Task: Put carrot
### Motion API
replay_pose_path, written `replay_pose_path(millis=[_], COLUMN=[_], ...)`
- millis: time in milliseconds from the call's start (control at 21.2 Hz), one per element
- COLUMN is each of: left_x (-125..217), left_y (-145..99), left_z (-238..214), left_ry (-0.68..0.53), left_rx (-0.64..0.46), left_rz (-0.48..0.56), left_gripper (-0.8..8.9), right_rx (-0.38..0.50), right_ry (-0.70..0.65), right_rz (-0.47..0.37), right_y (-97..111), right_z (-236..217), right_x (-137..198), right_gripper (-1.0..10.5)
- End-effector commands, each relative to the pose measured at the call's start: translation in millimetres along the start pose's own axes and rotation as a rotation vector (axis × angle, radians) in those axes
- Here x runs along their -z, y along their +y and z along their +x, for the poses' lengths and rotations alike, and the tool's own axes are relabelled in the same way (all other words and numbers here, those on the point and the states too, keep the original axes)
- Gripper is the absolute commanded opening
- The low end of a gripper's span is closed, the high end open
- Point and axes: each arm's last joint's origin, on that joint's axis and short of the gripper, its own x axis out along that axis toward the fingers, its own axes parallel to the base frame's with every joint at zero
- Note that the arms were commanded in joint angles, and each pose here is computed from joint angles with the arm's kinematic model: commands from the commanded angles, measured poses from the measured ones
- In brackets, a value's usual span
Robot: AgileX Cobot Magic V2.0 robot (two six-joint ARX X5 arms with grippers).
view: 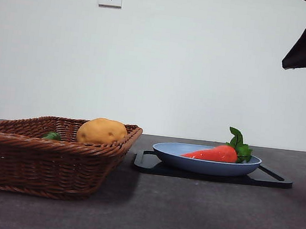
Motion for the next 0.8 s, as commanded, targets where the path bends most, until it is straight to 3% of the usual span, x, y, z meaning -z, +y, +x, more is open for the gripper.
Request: replay_pose_path(millis=[47,518,659,800], left_x=[2,2,2,2], left_y=[0,0,0,0], left_z=[1,1,1,1], left_ry=[0.002,0.002,0.002,0.002], left_rx=[0.005,0.005,0.005,0.004], left_rz=[-0.014,-0.014,-0.014,-0.014], left_gripper=[0.08,0.08,0.08,0.08], right_rx=[-0.007,-0.009,0.051,0.101], right_ry=[-0.021,-0.021,-0.086,-0.177], right_rz=[0.014,0.014,-0.070,-0.028], right_y=[2,2,-11,-32], right_z=[-1,-2,-25,-48], right_x=[-5,-5,-10,-8], right_gripper=[0.0,0.0,0.0,0.0])
